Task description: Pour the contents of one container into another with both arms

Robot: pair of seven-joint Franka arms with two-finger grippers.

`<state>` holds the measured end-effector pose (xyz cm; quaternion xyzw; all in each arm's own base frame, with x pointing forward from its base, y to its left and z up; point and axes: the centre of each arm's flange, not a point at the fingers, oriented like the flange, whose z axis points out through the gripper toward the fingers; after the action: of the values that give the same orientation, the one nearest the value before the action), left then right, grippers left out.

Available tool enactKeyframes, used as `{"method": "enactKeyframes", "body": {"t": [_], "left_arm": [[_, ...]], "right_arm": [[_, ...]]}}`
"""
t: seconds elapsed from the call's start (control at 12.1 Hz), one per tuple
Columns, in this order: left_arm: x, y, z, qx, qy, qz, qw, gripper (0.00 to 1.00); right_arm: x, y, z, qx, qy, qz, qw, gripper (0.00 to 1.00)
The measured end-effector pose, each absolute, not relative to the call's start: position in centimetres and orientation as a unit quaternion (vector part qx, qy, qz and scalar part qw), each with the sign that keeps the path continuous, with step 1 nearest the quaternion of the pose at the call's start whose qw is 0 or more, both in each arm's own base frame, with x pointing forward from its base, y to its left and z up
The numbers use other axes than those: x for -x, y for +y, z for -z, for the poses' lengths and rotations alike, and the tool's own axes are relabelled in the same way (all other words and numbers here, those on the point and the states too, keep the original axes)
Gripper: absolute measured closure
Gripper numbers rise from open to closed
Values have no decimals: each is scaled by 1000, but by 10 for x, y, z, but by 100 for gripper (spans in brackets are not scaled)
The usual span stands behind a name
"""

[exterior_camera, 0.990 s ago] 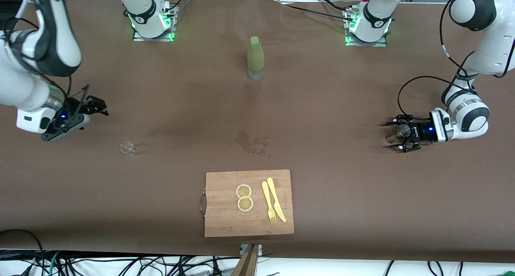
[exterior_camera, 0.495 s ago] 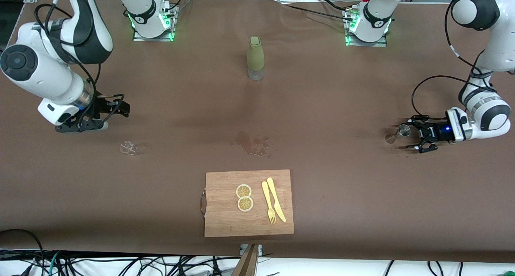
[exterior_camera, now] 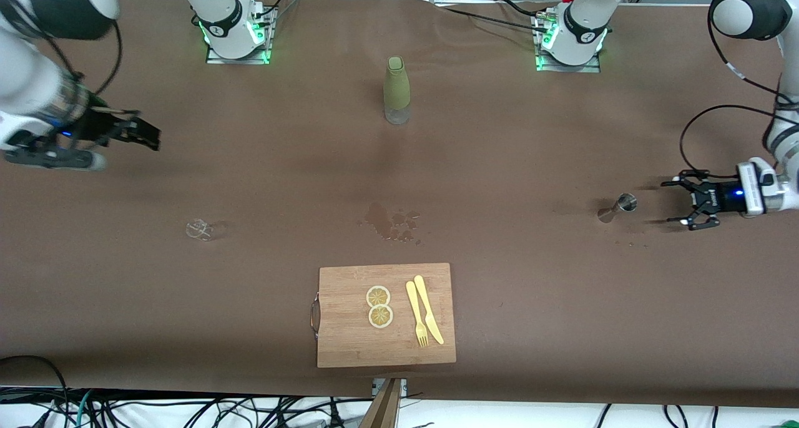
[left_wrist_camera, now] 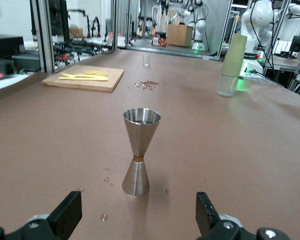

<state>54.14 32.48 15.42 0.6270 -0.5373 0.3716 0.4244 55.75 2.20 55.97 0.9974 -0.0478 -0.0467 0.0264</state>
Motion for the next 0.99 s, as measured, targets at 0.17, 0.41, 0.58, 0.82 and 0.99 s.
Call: {"method": "enactKeyframes", "body": {"t": [0.17,0.41,0.58,0.82,0.99], "left_arm": [[-549,332,-188,-659,-522,-333,427,0],[-563,329,-258,-706,-501,-276,418,0],[-574,314,-307,-734,-493,-240,402,0],[-586,280,-360,-776,-480,-189,363,0],[-593,247,-390,-807,-461,-153,336,0]], "right_arm": [[-554,3,-581,-996,-66,53,25,0],[-549,-11,-600,-995,-82,43,24,0],[-549,-20,-602,-995,-90,38,22,0],[-551,-13,-603,-996,-84,31,21,0],[-552,-3,-603,-996,-77,31,22,0]]}}
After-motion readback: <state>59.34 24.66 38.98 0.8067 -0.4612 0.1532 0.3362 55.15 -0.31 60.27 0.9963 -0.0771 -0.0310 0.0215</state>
